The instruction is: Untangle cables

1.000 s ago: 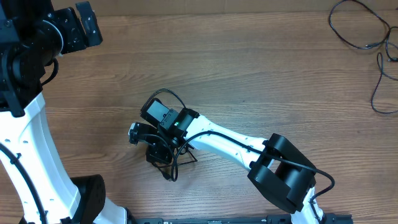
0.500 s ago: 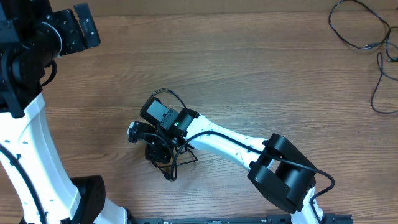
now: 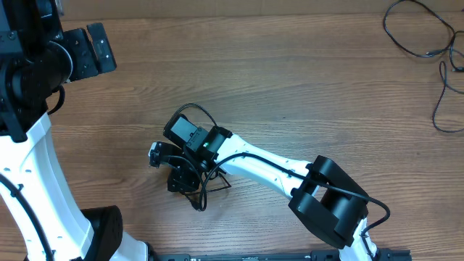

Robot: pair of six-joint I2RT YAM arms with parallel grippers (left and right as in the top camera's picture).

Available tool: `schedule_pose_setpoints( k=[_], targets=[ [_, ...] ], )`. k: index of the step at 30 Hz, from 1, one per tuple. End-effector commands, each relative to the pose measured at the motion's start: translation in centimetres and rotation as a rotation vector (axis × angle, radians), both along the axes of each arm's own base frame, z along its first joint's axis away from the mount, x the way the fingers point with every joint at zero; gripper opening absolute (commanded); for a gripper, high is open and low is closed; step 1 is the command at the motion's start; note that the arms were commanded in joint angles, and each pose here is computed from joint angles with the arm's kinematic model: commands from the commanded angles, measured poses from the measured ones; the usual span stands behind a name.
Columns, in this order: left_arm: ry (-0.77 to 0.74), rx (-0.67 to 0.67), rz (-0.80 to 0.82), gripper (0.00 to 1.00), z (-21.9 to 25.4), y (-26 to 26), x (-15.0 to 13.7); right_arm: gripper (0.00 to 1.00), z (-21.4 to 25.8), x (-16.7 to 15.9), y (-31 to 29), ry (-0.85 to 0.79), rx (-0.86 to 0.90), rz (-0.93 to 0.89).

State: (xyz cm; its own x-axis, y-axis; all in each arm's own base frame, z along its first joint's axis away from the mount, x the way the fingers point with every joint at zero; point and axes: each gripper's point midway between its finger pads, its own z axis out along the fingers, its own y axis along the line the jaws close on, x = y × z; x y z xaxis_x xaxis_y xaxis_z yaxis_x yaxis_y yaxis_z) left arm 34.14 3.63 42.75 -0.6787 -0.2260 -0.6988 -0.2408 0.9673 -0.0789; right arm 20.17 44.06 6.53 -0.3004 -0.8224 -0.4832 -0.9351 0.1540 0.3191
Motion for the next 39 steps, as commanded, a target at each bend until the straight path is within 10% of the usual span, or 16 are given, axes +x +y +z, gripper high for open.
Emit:
schedule_pose_setpoints(
  k=[1, 6, 8, 24, 28, 31, 33, 35, 36, 39],
  targets=[
    [-0.016, 0.034, 0.01, 1.0, 0.6, 0.6, -0.5, 0.41, -1.3, -0.6, -0.4, 0.013, -0.015, 0.007],
    [-0.016, 0.035, 0.01, 1.0, 0.6, 0.6, -0.5, 0.4, -1.6, -0.7, -0.5, 0.015, -0.016, 0.007],
    [-0.014, 0.034, 0.01, 1.0, 0.6, 0.6, -0.6, 0.05, -1.5, -0.7, -0.5, 0.014, -0.015, 0.007],
    [-0.013, 0.035, 0.007, 1.0, 0.6, 0.6, -0.6, 0.04, 11.3, 8.1, -2.3, -0.3, 0.144, -0.196],
    [-0.013, 0.035, 0.007, 1.0, 0.6, 0.6, -0.6, 0.33, 9.3, 8.7, -3.7, -0.218, 0.102, -0.28],
    [-0.013, 0.035, 0.007, 1.0, 0.6, 0.6, -0.6, 0.99, 6.2, 8.9, -4.6, -0.162, 0.052, -0.335],
    [-0.013, 0.034, 0.006, 1.0, 0.6, 0.6, -0.6, 0.99, 4.0, 9.2, -4.6, -0.092, 0.031, -0.418],
    [-0.013, 0.033, 0.005, 1.0, 0.6, 0.5, -0.6, 0.17, 2.3, 9.8, -4.3, -0.043, 0.02, -0.508],
    [-0.013, 0.033, 0.005, 1.0, 0.6, 0.5, -0.6, 0.04, 1.1, 11.0, -4.6, -0.003, 0.001, -0.661],
    [-0.014, 0.032, 0.005, 1.0, 0.6, 0.5, -0.6, 0.78, -0.8, 14.2, -5.6, 0.144, 0.006, -1.168]
  ],
)
